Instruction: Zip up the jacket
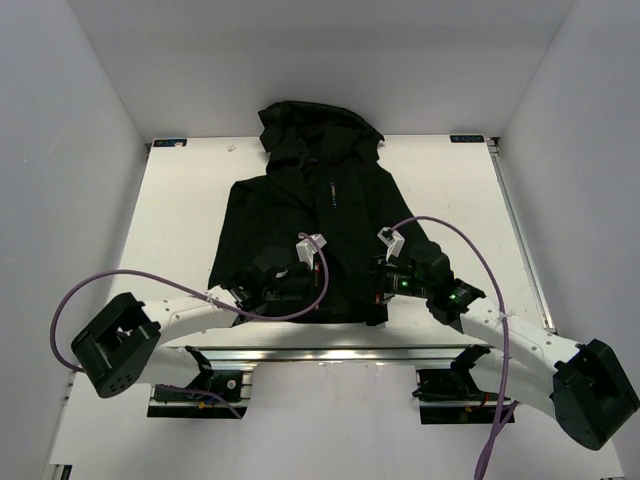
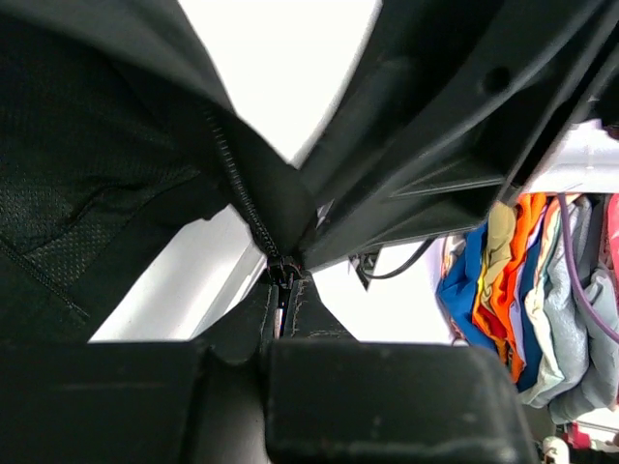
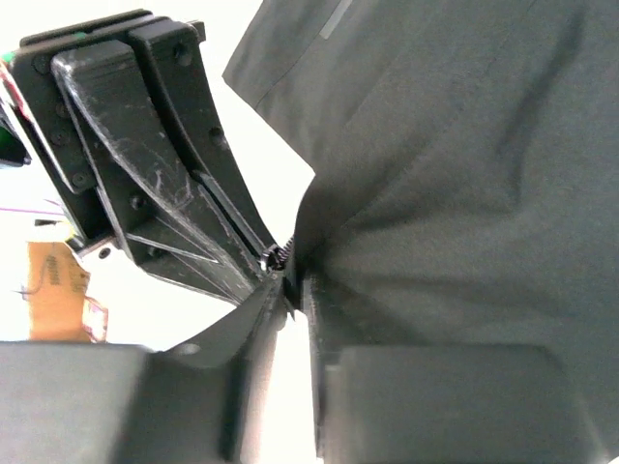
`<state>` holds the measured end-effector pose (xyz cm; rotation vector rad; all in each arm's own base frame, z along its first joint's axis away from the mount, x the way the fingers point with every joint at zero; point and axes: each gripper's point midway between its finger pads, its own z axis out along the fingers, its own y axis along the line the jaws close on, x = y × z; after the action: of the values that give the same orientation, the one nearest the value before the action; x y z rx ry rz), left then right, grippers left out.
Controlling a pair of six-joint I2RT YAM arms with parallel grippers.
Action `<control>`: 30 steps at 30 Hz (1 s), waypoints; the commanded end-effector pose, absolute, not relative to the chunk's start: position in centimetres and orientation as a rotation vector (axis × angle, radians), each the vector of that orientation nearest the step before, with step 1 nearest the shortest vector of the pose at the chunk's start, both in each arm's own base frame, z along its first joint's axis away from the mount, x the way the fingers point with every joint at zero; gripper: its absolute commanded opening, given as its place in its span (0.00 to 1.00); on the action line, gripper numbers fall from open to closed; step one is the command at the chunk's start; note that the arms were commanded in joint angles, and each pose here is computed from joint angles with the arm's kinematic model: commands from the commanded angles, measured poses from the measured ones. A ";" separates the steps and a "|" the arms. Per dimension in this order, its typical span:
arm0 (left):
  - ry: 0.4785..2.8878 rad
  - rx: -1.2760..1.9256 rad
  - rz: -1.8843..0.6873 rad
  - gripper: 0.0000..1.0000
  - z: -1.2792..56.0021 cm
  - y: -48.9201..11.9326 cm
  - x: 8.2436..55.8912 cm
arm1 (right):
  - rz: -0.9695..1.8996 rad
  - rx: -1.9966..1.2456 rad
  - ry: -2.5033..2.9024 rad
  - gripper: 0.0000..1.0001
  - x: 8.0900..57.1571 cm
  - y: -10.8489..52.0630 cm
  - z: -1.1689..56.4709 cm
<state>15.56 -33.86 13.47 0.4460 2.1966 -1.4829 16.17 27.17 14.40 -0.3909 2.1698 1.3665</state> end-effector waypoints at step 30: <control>1.910 0.446 -1.533 0.00 18.2 -33.6 16.6 | 1.756 -0.500 2.029 0.05 13.7 29.7 17.8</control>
<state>15.25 -33.25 15.07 0.4740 2.0638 -1.5280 15.88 29.34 16.57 -0.3693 2.0848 1.6495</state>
